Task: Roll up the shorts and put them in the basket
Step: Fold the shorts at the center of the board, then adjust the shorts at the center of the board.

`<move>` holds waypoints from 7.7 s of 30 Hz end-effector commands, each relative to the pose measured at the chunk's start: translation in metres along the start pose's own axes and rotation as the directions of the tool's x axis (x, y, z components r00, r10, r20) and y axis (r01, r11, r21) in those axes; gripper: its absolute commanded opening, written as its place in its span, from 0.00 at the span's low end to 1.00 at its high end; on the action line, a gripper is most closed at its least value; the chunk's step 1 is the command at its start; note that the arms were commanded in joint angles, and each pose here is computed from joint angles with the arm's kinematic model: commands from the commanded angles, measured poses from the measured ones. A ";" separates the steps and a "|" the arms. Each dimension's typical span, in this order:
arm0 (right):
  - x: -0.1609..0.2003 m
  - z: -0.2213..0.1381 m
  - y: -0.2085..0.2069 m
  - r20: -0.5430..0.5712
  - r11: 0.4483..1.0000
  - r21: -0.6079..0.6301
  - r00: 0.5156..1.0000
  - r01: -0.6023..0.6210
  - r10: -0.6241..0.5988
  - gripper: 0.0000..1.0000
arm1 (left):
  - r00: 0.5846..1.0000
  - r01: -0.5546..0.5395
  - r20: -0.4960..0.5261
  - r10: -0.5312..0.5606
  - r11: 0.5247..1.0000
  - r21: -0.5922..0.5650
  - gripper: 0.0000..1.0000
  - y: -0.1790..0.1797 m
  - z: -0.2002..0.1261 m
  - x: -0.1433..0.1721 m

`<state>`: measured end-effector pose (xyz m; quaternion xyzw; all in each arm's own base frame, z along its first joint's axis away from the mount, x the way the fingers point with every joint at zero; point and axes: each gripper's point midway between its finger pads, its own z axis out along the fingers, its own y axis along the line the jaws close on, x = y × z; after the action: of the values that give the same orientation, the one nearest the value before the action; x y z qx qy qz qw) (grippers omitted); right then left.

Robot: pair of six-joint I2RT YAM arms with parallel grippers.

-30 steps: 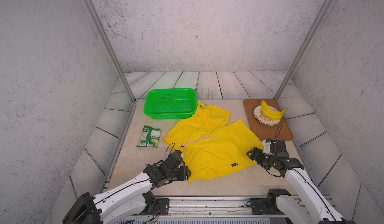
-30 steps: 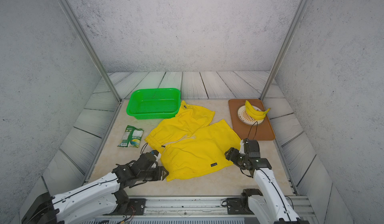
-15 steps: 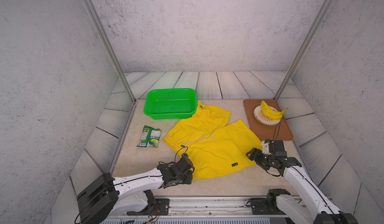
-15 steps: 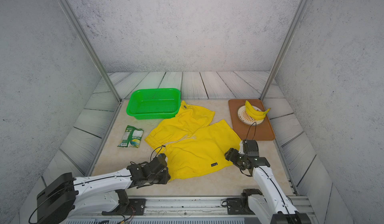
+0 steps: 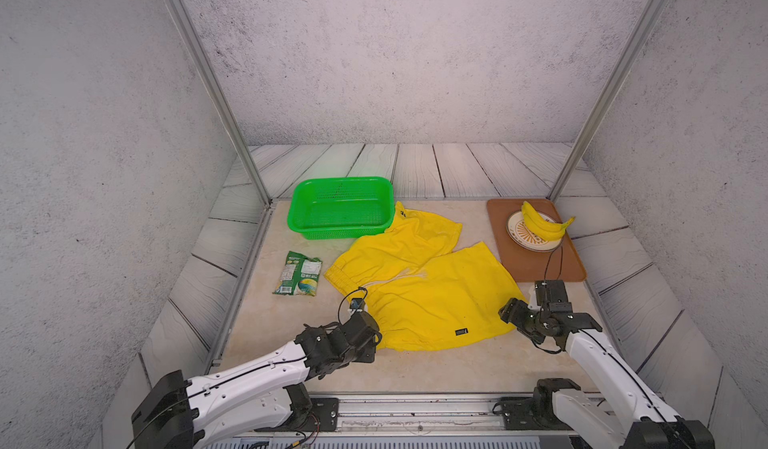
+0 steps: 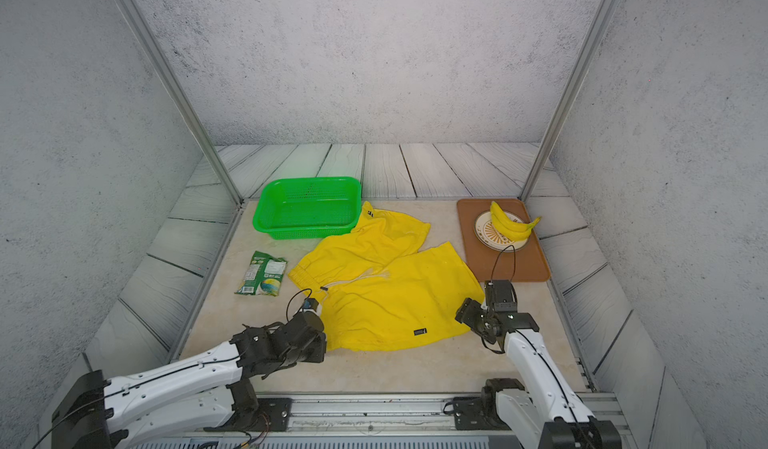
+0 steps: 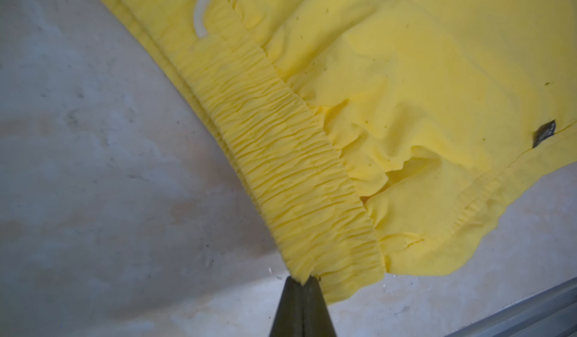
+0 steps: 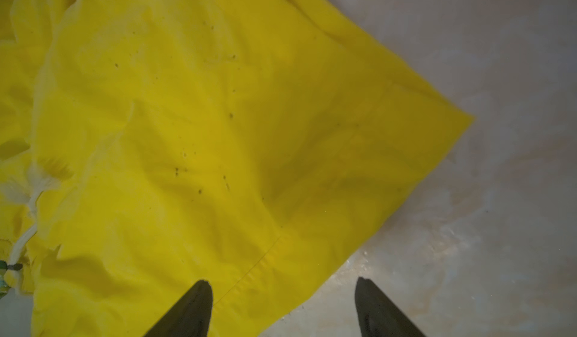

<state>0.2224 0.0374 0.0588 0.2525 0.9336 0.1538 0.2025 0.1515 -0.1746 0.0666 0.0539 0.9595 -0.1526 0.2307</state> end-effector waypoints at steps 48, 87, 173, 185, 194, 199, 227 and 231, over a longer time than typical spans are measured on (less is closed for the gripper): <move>-0.040 0.030 -0.021 0.007 0.964 0.252 0.996 -0.090 0.091 0.00 | 0.998 -0.006 -0.065 -0.003 0.992 -0.128 0.00 0.031 0.011 0.024; -0.203 -0.169 0.114 0.570 0.992 -0.123 0.821 0.042 0.036 0.00 | 0.969 0.017 0.235 -0.076 0.969 0.246 0.00 -0.018 -0.118 -0.045; -0.158 -0.003 0.237 0.155 0.910 -0.186 0.926 0.371 -0.346 0.42 | 0.965 0.184 0.137 -0.224 0.949 0.255 0.57 -0.010 -0.035 -0.112; -0.076 0.073 0.142 -0.065 0.934 0.034 0.933 0.357 -0.354 0.41 | 0.983 0.175 -0.063 -0.172 0.984 0.029 0.44 0.011 0.043 -0.048; -0.062 0.093 0.084 -0.136 0.921 0.204 0.941 0.333 -0.310 0.40 | 0.970 0.224 -0.048 -0.238 0.953 -0.203 0.43 0.071 0.041 -0.009; -0.063 0.080 0.087 -0.113 0.928 0.182 0.944 0.325 -0.309 0.40 | 0.968 0.227 -0.033 -0.249 0.924 -0.308 0.43 0.089 0.031 -0.008; -0.092 0.078 0.075 -0.060 0.949 0.166 0.963 0.268 -0.262 0.19 | 0.959 0.263 -0.054 -0.278 0.945 -0.196 0.38 0.070 0.025 0.006; -0.092 0.075 0.067 -0.049 0.955 0.168 0.970 0.243 -0.238 0.00 | 0.958 0.271 -0.036 -0.285 0.939 -0.210 0.35 0.077 0.024 0.009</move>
<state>0.3604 0.0623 0.0442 0.1440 0.9721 0.0470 0.1790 0.1797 -0.1298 0.0357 -0.0860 0.9689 -0.1269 0.1941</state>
